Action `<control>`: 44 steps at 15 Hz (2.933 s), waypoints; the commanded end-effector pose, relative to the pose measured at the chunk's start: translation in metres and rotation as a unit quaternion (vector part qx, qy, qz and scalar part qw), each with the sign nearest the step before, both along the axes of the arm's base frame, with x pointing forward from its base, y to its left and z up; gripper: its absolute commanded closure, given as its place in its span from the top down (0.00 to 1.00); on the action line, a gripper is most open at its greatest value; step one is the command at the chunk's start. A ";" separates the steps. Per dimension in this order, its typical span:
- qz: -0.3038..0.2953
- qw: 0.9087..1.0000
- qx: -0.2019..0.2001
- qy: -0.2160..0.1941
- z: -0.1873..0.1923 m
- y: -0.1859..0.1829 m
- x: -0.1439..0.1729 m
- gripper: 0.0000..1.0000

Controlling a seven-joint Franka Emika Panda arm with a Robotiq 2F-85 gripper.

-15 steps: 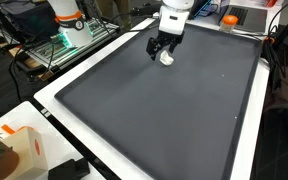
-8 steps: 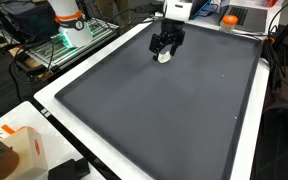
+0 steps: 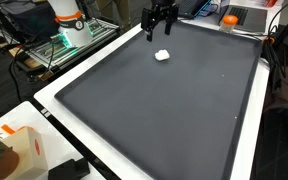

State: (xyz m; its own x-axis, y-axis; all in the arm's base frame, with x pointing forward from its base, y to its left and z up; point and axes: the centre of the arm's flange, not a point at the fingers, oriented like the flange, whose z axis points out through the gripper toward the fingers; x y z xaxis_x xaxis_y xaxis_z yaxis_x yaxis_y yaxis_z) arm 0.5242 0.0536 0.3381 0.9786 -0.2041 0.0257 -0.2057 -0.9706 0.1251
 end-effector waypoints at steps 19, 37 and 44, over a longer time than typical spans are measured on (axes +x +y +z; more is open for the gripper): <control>0.124 0.973 0.003 0.192 0.035 0.110 0.057 1.00; 0.100 0.965 0.006 0.242 -0.014 0.116 0.091 1.00; 0.068 0.947 0.017 0.313 -0.080 0.099 0.126 1.00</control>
